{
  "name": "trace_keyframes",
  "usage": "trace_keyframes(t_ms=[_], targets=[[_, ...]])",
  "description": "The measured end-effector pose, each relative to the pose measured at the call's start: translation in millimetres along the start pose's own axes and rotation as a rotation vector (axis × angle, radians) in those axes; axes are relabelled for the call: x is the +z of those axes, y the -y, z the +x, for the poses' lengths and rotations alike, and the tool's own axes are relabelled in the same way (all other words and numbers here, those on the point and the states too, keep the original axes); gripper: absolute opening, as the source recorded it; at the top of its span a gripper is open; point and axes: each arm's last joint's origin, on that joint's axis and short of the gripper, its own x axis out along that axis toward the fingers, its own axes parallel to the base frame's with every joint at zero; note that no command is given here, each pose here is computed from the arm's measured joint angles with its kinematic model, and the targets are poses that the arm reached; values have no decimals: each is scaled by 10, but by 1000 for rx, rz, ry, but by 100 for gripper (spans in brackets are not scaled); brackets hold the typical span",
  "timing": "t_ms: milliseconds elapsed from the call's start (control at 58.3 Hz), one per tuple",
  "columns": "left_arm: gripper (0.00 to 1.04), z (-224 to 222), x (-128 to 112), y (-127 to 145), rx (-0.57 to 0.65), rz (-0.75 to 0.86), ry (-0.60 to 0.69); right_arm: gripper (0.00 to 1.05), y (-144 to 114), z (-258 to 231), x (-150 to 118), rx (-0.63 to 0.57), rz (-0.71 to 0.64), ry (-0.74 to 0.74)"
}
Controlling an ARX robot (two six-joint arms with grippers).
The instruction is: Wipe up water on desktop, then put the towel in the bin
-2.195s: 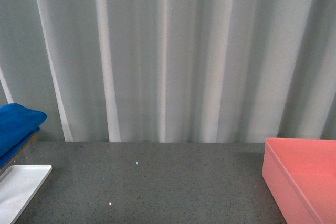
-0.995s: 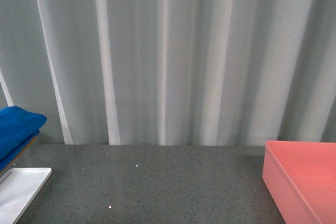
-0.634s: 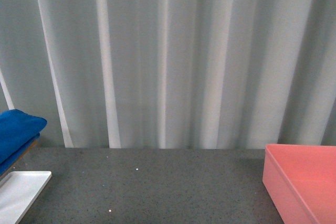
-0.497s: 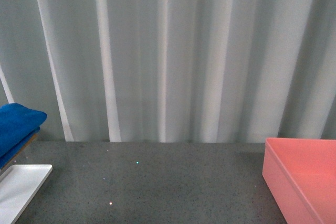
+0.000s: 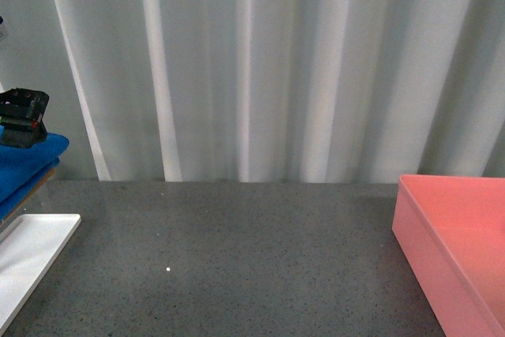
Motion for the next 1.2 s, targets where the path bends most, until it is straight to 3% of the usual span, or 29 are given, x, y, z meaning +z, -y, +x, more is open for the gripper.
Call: trace_keyframes(t_ms=[892, 1200], targets=[[98, 439, -521, -292, 131, -3, -70, 98, 0, 0, 0, 0, 0, 0], [48, 437, -545, -270, 106, -19, -65, 98, 0, 0, 0, 0, 0, 0]])
